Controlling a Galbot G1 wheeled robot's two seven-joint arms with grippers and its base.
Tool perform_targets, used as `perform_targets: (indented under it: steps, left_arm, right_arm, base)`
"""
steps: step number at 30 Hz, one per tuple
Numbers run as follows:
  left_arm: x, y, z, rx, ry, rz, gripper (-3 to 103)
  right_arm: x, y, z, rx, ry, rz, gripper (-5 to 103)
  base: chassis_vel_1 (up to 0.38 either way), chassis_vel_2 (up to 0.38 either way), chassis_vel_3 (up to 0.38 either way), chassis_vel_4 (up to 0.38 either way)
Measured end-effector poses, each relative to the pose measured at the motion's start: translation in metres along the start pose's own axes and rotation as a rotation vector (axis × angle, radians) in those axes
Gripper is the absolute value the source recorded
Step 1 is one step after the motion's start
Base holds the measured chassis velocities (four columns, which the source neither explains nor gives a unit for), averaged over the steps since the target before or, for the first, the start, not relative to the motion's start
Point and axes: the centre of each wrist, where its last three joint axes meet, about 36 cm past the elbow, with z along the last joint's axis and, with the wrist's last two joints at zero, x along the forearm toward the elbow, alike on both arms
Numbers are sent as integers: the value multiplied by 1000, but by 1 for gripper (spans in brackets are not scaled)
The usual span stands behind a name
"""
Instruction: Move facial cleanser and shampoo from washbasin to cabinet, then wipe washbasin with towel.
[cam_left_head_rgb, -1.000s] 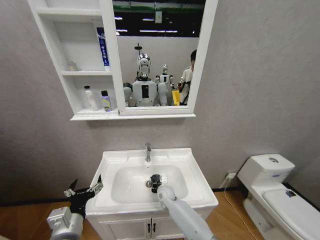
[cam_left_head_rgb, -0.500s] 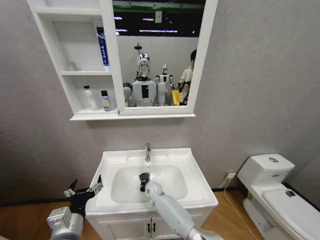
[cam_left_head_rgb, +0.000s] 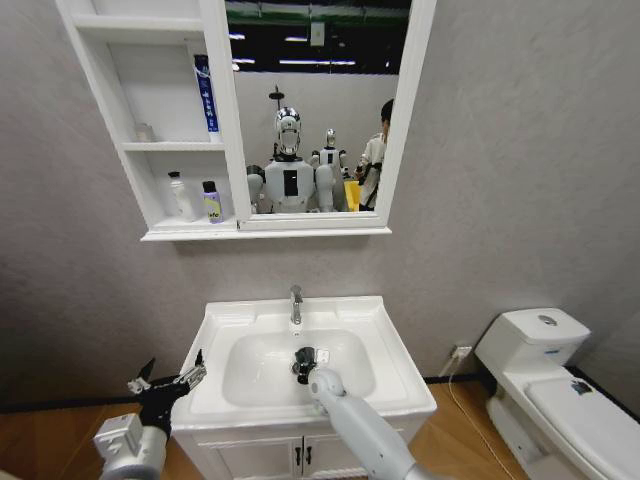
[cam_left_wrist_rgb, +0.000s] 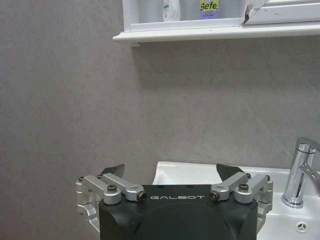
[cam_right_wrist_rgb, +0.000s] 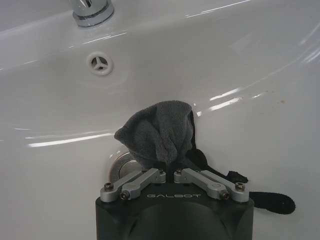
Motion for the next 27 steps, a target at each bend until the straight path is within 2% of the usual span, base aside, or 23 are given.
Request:
perform_targets:
  steps: [4,7,14,17,19,22,27]
  left_arm:
    - [0,0,0,0,0,0,100]
    - [0,0,0,0,0,0,100]
    - [0,0,0,0,0,0,100]
    - [0,0,0,0,0,0,100]
    - [0,0,0,0,0,0,100]
    - [0,0,0,0,0,0,100]
    - [0,0,0,0,0,0,100]
  right_arm:
    - [-5,11,3,6,6,-12,2]
    - [-12,33,5,27,9,-33,2]
    - [-11,61,8,41,13,-67,2]
    - [-10,58,9,43,13,-60,2]
    - [-9,43,11,49,16,-28,2]
    - [-9,36,11,49,18,-10,2]
    - [-3,10,11,46,17,73,2]
  base:
    - [0,0,0,0]
    - [0,0,0,0]
    - [0,0,0,0]
    - [0,0,0,0]
    - [0,0,0,0]
    - [0,0,0,0]
    - [0,0,0,0]
